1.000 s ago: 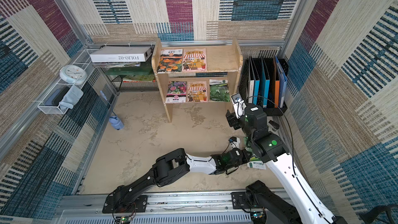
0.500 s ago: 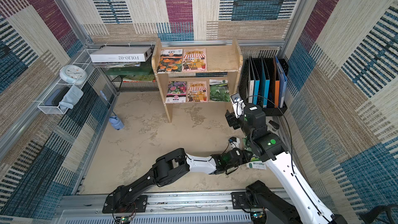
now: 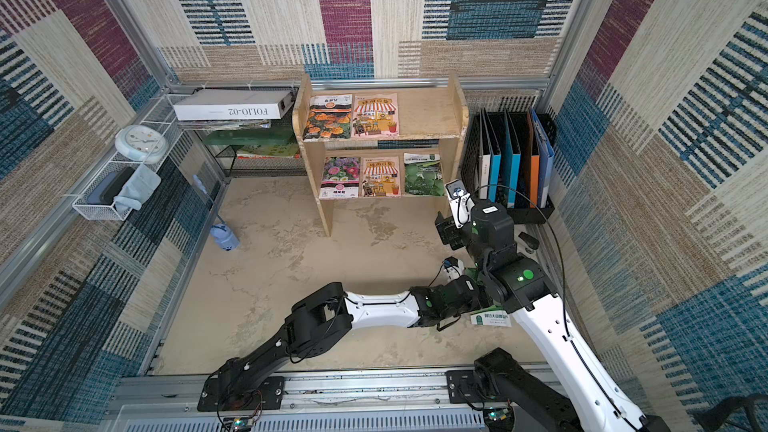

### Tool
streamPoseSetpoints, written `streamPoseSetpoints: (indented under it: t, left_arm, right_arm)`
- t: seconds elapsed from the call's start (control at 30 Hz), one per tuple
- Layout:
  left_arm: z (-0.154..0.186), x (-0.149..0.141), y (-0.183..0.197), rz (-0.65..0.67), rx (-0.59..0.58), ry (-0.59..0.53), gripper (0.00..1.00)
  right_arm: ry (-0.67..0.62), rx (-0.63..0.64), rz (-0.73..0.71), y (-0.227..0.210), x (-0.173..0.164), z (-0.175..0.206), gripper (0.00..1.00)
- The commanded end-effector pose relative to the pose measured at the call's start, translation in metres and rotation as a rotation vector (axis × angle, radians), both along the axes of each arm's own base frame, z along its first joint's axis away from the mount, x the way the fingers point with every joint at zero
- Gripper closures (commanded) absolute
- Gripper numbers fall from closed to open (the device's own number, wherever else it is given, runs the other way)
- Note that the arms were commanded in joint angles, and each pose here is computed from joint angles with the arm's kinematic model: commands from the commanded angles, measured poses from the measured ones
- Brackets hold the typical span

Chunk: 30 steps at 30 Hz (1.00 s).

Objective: Take the seed bag off the shelf
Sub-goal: Place the seed packet at the center of the board.

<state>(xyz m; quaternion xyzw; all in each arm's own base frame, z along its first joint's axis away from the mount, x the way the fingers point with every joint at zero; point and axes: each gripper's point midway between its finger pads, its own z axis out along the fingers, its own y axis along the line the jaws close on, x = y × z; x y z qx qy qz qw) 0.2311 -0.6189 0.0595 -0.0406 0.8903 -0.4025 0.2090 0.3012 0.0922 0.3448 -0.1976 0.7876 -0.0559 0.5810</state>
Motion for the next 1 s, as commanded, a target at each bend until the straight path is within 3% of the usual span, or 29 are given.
streamPoseSetpoints:
  t: [0.0,0.3,0.53,0.67,0.87,0.97]
  left_arm:
    - [-0.022,-0.005,0.042,-0.012,0.289,0.014,0.08]
    - [-0.006,0.001,0.088,0.032,0.414,-0.06,0.08]
    - [0.039,0.019,0.162,0.118,0.373,-0.201,0.08]
    - [0.074,0.023,0.2,0.09,0.353,-0.277,0.07]
    - [0.127,0.024,0.231,-0.025,0.118,-0.261,0.06]
    - [0.164,0.024,0.253,-0.048,0.052,-0.315,0.05]
  right_arm:
    - [-0.007,0.009,-0.012,-0.002,0.0,0.002,0.17]
    - [-0.02,0.028,-0.003,-0.001,-0.003,0.009,0.17]
    - [-0.058,0.043,0.1,0.018,-0.001,0.039,0.17]
    - [-0.076,0.004,0.249,0.042,-0.002,0.059,0.18]
    - [-0.164,-0.064,0.432,0.075,0.001,0.092,0.21]
    - [-0.189,-0.11,0.518,0.091,0.004,0.105,0.22]
